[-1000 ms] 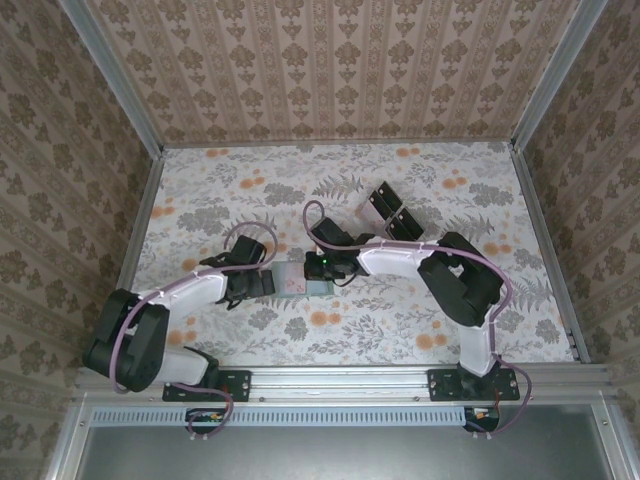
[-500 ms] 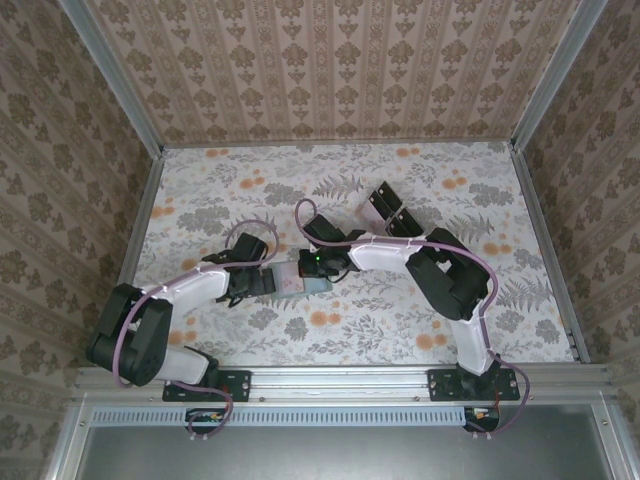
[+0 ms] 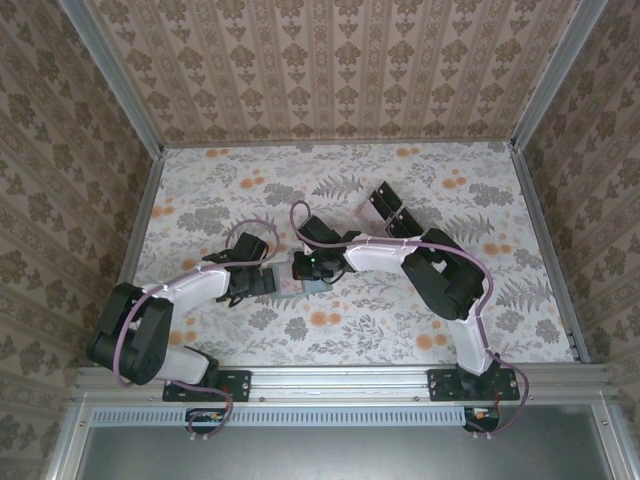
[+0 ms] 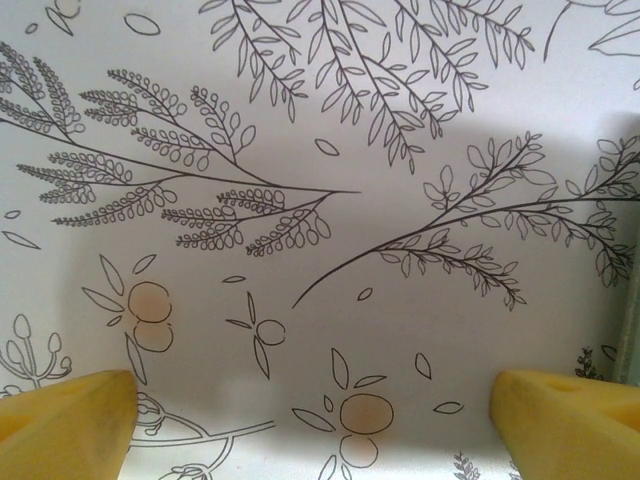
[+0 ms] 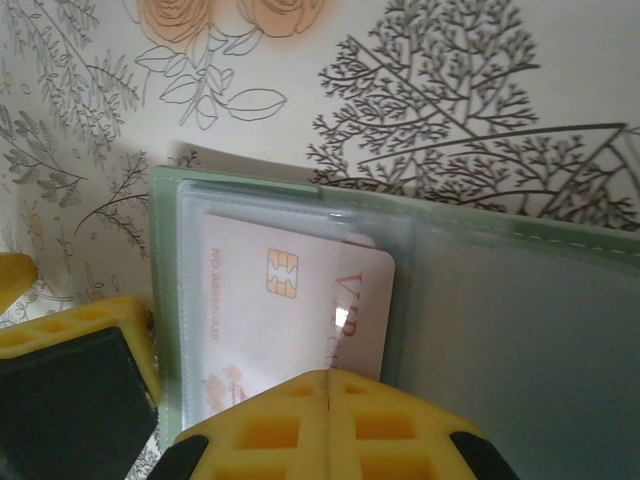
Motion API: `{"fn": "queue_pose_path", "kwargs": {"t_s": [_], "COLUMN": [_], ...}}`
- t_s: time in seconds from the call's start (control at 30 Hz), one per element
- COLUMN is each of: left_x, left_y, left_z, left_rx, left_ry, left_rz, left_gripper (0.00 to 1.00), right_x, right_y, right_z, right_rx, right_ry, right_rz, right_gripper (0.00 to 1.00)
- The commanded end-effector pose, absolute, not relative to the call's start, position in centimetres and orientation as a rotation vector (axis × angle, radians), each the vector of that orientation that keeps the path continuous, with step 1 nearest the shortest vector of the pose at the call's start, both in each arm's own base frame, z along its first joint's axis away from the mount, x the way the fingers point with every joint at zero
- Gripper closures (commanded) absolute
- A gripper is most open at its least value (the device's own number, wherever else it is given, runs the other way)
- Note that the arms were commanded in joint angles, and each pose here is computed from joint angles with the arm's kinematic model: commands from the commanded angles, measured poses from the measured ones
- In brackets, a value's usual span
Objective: Put the credit cards into the card holder
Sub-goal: Insert the credit card into the card slot.
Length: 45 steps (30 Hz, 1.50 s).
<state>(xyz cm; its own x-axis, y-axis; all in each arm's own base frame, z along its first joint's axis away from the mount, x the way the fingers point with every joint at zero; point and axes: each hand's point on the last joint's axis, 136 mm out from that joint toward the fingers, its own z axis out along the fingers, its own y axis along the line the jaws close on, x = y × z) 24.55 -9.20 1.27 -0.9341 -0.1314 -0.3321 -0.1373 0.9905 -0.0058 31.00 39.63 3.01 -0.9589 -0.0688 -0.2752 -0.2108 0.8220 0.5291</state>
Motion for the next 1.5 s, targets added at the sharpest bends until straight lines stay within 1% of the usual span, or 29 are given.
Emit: {"fn": "queue_pose_path", "kwargs": {"t_s": [0.0, 0.23, 0.5, 0.93, 1.47], "left_x": [24.3, 24.2, 24.2, 24.2, 24.1], "left_y": [-9.5, -9.5, -9.5, -9.5, -9.6], "left_z": [0.1, 0.0, -0.1, -0.1, -0.2], "left_rx": [-0.226, -0.229, -0.226, -0.221, -0.214], "left_ry": [2.826, 2.826, 2.825, 2.828, 2.832], "left_rz": [0.004, 0.004, 0.007, 0.008, 0.003], "left_gripper": [0.00, 0.00, 0.00, 0.00, 0.00], "right_x": [30.6, 31.4, 31.8, 31.7, 31.0], "right_y": [40.8, 39.2, 37.3, 38.0, 40.9], "right_z": [3.6, 6.0, 4.2, 2.0, 2.1], "right_rx": [-0.223, -0.229, -0.206, -0.203, -0.248], "right_ry": [2.771, 2.708, 2.746, 2.784, 2.790], "right_rz": [0.892, 0.818, 0.726, 0.725, 0.815], "right_gripper": [0.95, 0.94, 0.96, 0.96, 0.97]}}
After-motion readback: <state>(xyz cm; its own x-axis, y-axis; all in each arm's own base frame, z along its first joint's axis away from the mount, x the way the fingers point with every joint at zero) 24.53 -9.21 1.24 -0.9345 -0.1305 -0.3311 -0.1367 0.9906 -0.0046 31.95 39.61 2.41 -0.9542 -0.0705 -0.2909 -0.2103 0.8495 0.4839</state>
